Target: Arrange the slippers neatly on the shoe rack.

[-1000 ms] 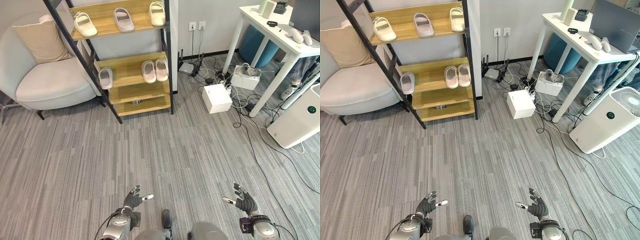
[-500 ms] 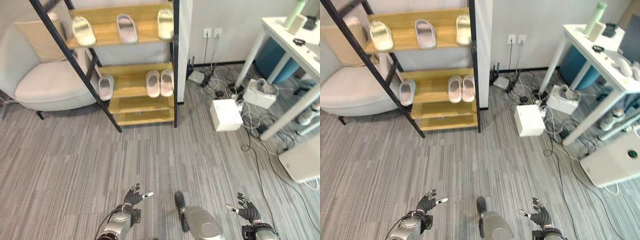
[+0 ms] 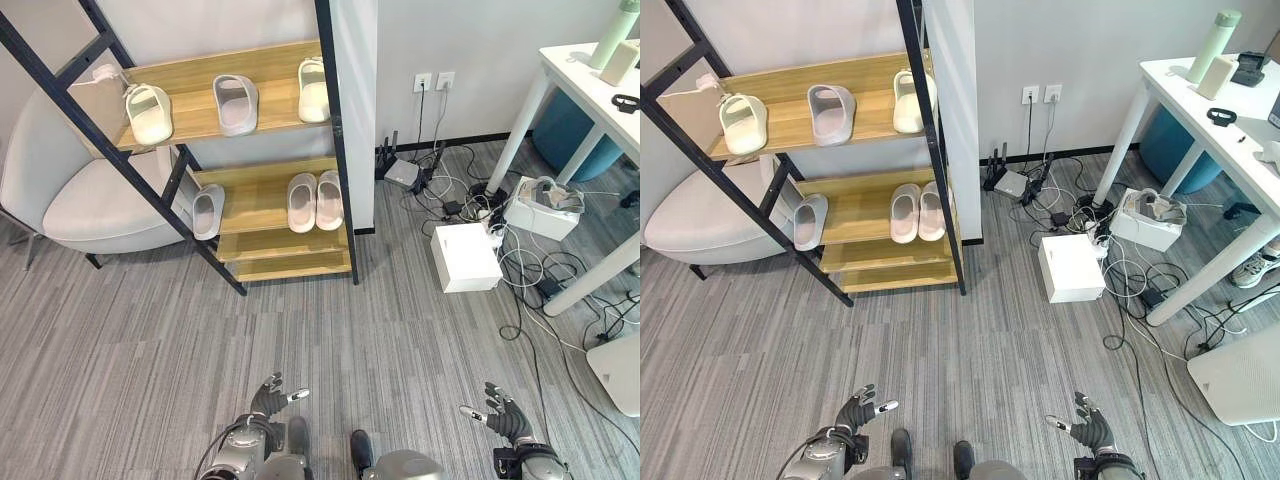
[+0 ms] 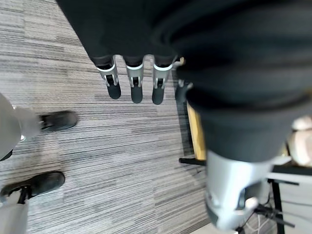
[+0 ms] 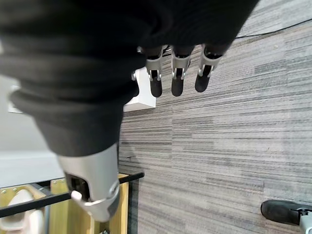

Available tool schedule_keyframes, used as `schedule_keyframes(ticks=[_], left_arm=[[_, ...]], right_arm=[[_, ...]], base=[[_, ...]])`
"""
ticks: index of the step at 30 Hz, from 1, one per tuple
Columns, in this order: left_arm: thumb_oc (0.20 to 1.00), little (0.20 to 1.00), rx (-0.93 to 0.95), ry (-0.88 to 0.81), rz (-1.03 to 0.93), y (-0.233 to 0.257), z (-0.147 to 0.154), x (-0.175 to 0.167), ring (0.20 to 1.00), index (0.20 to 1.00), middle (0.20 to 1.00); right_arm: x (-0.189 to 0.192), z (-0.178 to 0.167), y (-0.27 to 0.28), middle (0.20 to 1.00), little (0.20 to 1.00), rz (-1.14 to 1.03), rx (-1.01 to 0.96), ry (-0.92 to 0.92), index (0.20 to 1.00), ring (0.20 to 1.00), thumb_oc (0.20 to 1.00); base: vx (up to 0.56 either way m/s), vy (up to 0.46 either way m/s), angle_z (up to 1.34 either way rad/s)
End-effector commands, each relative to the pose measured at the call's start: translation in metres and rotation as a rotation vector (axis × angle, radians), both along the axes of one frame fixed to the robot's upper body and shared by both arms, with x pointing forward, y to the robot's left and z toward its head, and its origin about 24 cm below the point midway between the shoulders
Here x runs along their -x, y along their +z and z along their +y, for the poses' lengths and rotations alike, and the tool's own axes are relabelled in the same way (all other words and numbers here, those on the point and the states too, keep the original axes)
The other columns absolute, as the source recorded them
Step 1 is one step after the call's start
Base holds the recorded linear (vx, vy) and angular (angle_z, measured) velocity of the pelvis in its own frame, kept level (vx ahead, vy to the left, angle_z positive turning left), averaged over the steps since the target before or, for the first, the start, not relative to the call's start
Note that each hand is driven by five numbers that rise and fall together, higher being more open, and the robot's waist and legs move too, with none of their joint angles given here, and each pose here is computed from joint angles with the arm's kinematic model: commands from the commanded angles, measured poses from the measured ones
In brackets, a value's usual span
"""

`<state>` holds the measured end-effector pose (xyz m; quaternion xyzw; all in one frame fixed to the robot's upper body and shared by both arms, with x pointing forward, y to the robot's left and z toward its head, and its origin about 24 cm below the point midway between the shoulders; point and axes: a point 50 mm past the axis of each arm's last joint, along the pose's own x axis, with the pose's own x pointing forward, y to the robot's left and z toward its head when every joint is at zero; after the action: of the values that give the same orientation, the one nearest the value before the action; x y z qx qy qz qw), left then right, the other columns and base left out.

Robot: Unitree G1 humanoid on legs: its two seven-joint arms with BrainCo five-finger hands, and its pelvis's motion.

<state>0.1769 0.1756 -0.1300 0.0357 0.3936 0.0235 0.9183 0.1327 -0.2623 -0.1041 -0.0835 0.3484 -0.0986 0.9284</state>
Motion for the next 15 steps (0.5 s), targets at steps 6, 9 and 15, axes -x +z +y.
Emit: schedule_keyframes(ticks=[6, 9, 15], left_arm=[[1.0, 1.0, -0.026, -0.033, -0.046, 0.005, -0.003, -0.01, 1.0, 1.0, 1.0], [1.0, 1.0, -0.026, -0.034, -0.043, 0.005, 0.0, -0.008, 1.0, 1.0, 1.0], [1.0, 1.0, -0.027, -0.044, -0.086, 0.012, 0.002, -0.015, 1.0, 1.0, 1.0]], right_arm=[[-0.002, -0.016, 0.01, 1.0, 1.0, -0.033, 0.05, -0.003, 1.0, 1.0, 1.0], [-0.005, -0.006, 0.009, 1.0, 1.0, -0.042, 0.026, 0.016, 1.0, 1.0, 1.0], [-0.016, 0.007, 0.007, 1.0, 1.0, -0.061, 0.004, 0.035, 1.0, 1.0, 1.0]], base=[[0.37, 0.243, -0.06], [0.4, 0.292, -0.04], [0.22, 0.208, -0.12]])
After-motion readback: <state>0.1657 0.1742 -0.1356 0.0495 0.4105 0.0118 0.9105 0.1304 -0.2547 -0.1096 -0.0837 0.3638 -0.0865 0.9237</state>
